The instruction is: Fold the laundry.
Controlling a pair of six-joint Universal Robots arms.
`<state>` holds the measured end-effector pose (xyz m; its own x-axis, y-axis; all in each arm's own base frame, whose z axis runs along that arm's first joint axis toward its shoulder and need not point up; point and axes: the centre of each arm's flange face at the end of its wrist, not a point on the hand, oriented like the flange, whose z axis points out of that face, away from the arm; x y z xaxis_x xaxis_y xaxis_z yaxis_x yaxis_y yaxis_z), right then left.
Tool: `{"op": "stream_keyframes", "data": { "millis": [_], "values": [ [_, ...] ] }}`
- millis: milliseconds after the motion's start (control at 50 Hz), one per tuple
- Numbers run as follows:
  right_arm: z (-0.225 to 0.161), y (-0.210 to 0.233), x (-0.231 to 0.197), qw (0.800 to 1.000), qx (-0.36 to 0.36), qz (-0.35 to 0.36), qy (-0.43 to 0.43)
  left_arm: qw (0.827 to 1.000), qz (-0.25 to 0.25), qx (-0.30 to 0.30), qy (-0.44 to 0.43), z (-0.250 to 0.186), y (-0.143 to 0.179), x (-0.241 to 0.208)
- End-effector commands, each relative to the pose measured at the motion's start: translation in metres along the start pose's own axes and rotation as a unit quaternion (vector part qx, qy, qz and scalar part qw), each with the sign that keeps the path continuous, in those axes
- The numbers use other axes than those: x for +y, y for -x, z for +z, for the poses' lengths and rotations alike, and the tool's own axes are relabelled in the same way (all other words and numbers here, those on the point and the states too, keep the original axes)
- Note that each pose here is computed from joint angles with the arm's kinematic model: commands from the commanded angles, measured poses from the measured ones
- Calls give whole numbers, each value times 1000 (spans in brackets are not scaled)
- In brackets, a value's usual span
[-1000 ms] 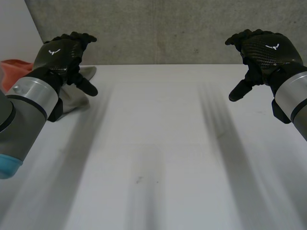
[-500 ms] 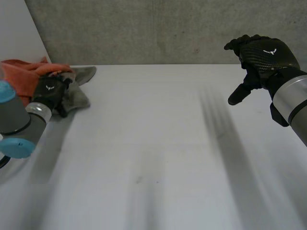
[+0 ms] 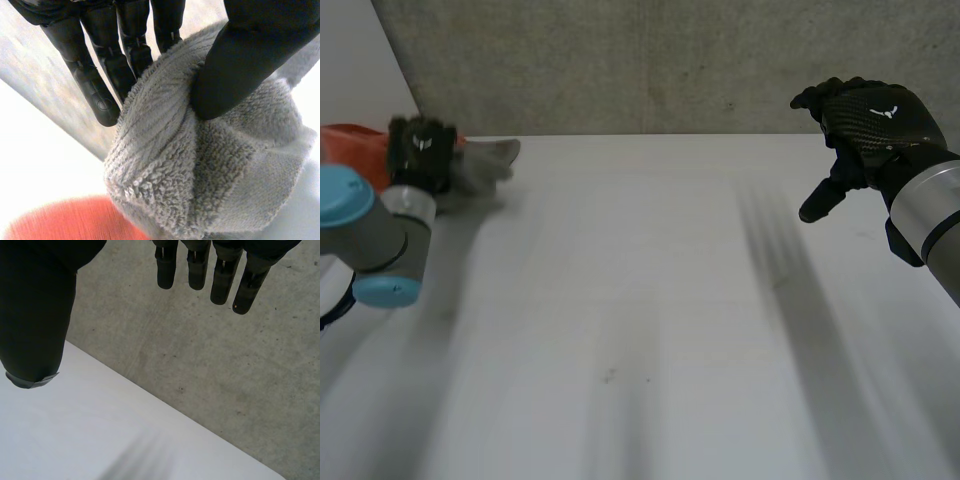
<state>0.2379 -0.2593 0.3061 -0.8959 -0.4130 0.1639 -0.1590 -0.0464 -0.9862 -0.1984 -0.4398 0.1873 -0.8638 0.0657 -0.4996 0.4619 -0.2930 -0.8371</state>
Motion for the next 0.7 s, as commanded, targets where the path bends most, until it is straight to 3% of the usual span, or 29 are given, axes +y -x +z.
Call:
{"op": "stream_keyframes", "data": {
  "millis": [20,80,160,200,300,420,600,700],
  "values": [
    [0,-1,-2,1000,1,0,-3,986,-129,40,-97,-42,-12,-129],
    [0,-1,-2,1000,1,-1,-3,974,-190,86,-92,-69,-22,-161],
    [0,-2,-3,1000,2,-1,-5,957,-238,159,-39,-105,-52,-167],
    [1,-2,-4,1000,2,-1,-6,943,-243,226,1,-132,-83,-165],
    [1,-2,-5,1000,2,-2,-7,921,-201,320,95,-173,-134,-138],
    [1,-2,-4,1000,2,-7,-6,921,-169,330,123,-174,-134,-127],
    [7,7,22,996,-18,-74,40,951,-179,231,103,-129,-65,-128],
    [-5,47,54,983,-101,-113,108,960,-168,191,113,-111,-41,-110]
  ]
}}
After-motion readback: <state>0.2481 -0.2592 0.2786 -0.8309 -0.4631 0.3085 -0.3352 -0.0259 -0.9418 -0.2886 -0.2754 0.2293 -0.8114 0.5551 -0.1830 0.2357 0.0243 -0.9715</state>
